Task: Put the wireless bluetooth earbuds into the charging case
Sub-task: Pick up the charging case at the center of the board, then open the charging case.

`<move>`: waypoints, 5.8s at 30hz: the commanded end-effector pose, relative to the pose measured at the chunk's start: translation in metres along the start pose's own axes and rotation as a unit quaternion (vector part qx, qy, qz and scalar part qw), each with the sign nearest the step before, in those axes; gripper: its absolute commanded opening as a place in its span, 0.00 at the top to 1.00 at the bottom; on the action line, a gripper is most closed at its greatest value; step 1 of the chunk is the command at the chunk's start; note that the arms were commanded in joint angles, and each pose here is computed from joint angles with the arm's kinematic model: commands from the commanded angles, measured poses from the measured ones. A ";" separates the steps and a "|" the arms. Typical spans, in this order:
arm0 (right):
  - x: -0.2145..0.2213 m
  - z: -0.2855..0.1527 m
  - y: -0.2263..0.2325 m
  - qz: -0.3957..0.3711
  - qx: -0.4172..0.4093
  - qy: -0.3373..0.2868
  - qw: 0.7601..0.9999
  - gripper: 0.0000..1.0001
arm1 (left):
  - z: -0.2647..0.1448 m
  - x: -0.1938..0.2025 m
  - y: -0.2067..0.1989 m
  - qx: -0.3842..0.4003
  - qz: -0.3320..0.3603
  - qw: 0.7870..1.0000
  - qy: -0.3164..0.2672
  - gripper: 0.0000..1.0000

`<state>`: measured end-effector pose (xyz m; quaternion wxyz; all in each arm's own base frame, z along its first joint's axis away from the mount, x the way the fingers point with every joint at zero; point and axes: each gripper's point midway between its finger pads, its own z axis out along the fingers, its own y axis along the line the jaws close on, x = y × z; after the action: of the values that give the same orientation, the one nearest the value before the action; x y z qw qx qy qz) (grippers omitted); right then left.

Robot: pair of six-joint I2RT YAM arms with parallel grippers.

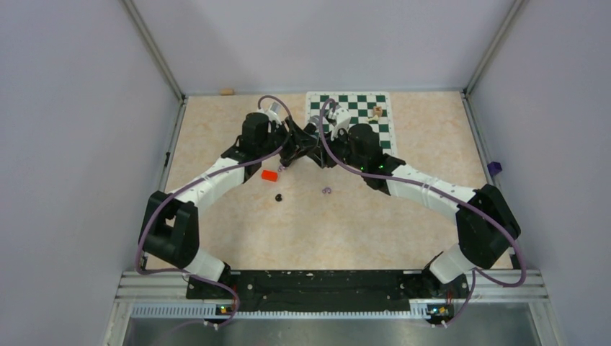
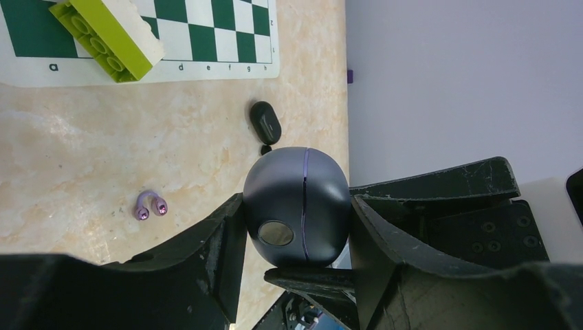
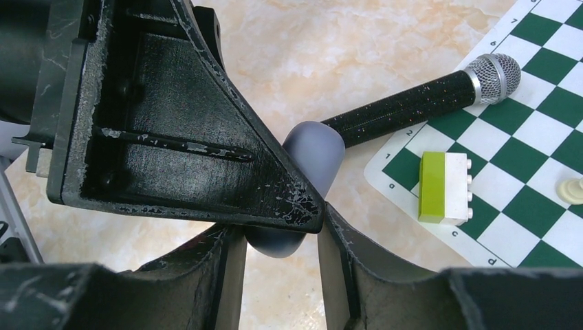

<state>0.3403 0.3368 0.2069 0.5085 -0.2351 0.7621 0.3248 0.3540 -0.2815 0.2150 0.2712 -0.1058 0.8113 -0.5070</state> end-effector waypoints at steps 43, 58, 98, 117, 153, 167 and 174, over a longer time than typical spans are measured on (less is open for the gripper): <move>-0.104 -0.087 0.027 -0.103 -0.070 -0.118 0.985 0.91 | -0.102 -0.038 -0.118 0.210 0.342 0.916 -0.017 0.01; -0.105 -0.184 0.079 -0.177 -0.229 -0.153 0.945 0.89 | -0.122 0.033 -0.138 0.349 0.519 0.769 0.133 0.01; -0.049 -0.154 0.071 -0.126 -0.276 -0.119 0.945 0.84 | -0.099 0.105 -0.125 0.387 0.479 0.762 0.197 0.32; -0.044 -0.148 0.065 -0.131 -0.263 -0.116 0.949 0.83 | -0.094 0.112 -0.127 0.388 0.461 0.770 0.211 0.46; -0.052 -0.148 0.056 -0.125 -0.263 -0.092 0.952 0.26 | -0.075 0.126 -0.059 0.319 0.500 0.759 0.269 1.00; -0.034 -0.153 0.055 -0.130 -0.259 -0.114 0.950 0.14 | -0.070 0.119 -0.062 0.314 0.483 0.794 0.193 1.00; -0.023 -0.144 0.050 -0.124 -0.250 -0.106 0.954 0.13 | -0.068 0.119 -0.061 0.311 0.478 0.800 0.188 1.00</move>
<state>0.2210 0.2638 0.2710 0.5252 -0.4075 0.5813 0.4692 0.2111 -0.3111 0.2379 0.3116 0.4804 0.6104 -0.5473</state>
